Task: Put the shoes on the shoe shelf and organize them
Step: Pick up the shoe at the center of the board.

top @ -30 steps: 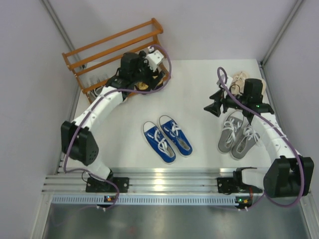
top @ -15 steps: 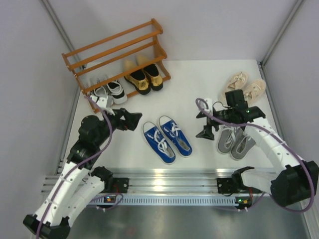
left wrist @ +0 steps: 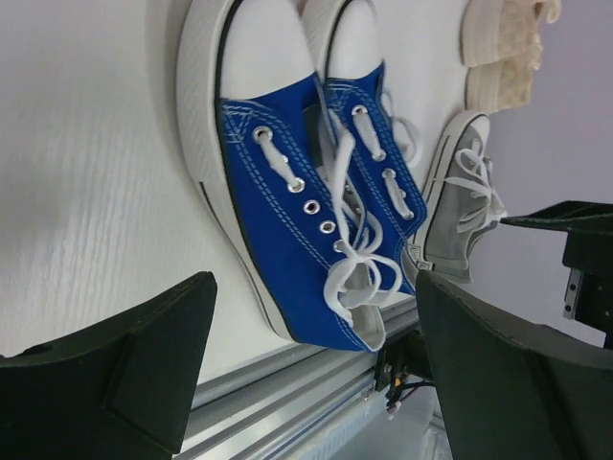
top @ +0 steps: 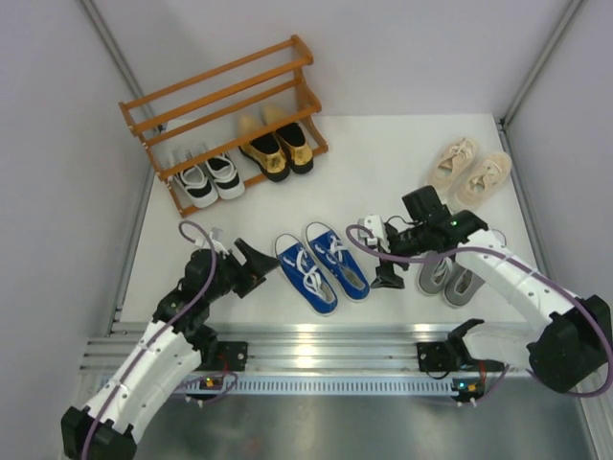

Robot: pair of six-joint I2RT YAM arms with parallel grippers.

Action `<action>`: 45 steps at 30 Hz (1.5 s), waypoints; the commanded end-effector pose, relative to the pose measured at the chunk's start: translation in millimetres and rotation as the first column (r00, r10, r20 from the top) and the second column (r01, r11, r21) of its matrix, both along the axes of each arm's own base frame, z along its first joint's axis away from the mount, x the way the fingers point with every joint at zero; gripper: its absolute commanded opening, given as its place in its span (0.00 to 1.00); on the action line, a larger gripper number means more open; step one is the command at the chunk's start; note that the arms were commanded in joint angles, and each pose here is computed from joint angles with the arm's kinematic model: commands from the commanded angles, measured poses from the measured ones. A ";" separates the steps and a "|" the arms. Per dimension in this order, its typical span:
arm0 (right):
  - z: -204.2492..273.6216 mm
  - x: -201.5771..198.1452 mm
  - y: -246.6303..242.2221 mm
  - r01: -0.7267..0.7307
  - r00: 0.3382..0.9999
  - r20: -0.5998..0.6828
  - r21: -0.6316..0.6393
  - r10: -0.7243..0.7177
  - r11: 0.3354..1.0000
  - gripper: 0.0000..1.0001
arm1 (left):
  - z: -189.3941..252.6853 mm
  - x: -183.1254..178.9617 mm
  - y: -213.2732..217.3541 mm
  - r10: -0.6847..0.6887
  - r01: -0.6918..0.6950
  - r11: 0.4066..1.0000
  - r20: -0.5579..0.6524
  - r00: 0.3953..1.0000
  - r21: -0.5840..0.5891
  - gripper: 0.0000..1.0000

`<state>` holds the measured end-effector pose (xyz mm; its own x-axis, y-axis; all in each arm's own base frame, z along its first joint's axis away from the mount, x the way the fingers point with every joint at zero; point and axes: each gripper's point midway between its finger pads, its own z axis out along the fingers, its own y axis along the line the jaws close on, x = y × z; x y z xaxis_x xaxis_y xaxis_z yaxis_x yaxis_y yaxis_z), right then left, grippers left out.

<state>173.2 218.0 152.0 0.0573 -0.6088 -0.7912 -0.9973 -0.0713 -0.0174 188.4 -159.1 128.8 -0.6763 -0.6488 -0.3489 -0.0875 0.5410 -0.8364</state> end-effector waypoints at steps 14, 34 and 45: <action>-5.0 9.5 -12.2 0.077 0.996 0.041 0.087 -0.081 0.993 0.99 | -42.3 23.3 -27.9 0.072 -0.059 0.995 -0.176 0.982 0.077 0.90; -5.1 -0.2 -16.3 0.043 0.998 0.050 0.114 -0.049 0.993 0.99 | -87.7 59.9 -30.2 0.151 -0.122 0.980 -0.186 0.971 0.159 0.67; -2.8 -7.9 -15.1 0.005 0.999 0.037 0.123 -0.010 0.992 0.99 | -67.2 62.2 -34.2 0.092 -0.084 0.989 -0.067 0.993 0.120 0.07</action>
<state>171.9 200.1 138.7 0.0493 -0.5482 -0.8349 -0.9987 -0.0148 -0.0493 236.3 -182.0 28.5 -0.6767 -0.6521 -0.3417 -0.3066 0.6716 -0.6745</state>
